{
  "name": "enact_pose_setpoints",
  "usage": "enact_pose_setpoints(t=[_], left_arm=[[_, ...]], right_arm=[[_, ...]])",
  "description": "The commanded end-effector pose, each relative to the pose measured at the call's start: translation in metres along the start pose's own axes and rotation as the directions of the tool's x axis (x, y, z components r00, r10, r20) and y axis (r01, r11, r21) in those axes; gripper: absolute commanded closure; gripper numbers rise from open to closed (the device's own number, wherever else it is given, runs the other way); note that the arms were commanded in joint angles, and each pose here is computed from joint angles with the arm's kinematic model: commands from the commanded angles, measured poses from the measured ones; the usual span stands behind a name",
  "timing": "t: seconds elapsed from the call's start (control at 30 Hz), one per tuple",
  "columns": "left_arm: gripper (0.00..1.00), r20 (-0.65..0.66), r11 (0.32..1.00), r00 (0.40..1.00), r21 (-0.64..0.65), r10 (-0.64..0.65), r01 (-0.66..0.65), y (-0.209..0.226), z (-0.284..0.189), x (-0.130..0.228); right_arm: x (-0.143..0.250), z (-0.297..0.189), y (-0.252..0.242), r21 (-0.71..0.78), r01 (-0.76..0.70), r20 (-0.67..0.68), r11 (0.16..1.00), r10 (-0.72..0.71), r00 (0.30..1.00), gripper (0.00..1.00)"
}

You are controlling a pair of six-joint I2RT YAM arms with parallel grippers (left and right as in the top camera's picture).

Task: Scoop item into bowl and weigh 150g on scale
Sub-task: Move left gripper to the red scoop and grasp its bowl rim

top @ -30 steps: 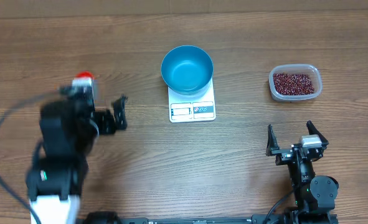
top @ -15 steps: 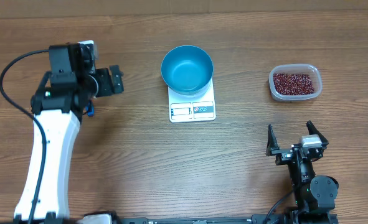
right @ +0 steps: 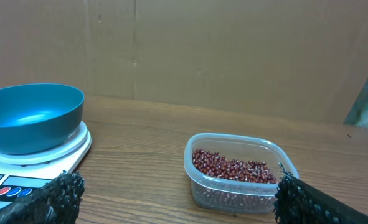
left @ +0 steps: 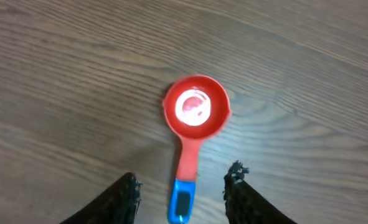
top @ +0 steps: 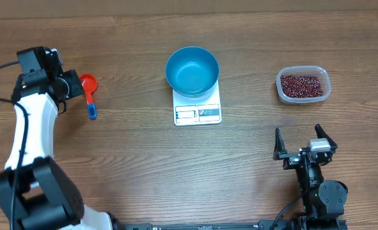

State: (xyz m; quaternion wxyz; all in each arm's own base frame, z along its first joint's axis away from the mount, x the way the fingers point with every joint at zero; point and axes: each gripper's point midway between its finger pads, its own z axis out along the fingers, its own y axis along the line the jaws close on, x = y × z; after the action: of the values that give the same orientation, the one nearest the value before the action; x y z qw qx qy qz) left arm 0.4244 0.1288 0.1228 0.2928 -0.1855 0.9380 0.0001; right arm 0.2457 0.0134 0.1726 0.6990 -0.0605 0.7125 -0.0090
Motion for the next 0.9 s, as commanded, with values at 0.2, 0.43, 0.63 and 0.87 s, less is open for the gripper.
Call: enact_pose_setpoints(t=[0.2,0.43,0.63,0.87], left_arm=[[0.53,0.006,1.0,1.0,0.005,0.019,-0.019,0.004,0.045,-0.005],[0.55,-0.025,1.0,0.999,-0.001,0.02,-0.02,0.008,0.075,0.006],[0.56,-0.034,1.0,0.999,0.002,0.024,-0.024,0.009,0.095,0.012],[0.6,-0.029,1.0,0.999,0.003,0.02,-0.02,0.011,0.112,0.015]], right_arm=[[0.002,0.0,0.002,-0.006,-0.004,0.001,1.0,0.004,1.0,0.0],[0.002,0.0,0.002,-0.006,-0.004,0.001,1.0,0.004,1.0,0.0],[0.002,0.0,0.002,-0.006,-0.004,0.001,1.0,0.004,1.0,0.0],[0.002,0.0,0.002,-0.006,-0.004,0.001,1.0,0.004,1.0,0.0]])
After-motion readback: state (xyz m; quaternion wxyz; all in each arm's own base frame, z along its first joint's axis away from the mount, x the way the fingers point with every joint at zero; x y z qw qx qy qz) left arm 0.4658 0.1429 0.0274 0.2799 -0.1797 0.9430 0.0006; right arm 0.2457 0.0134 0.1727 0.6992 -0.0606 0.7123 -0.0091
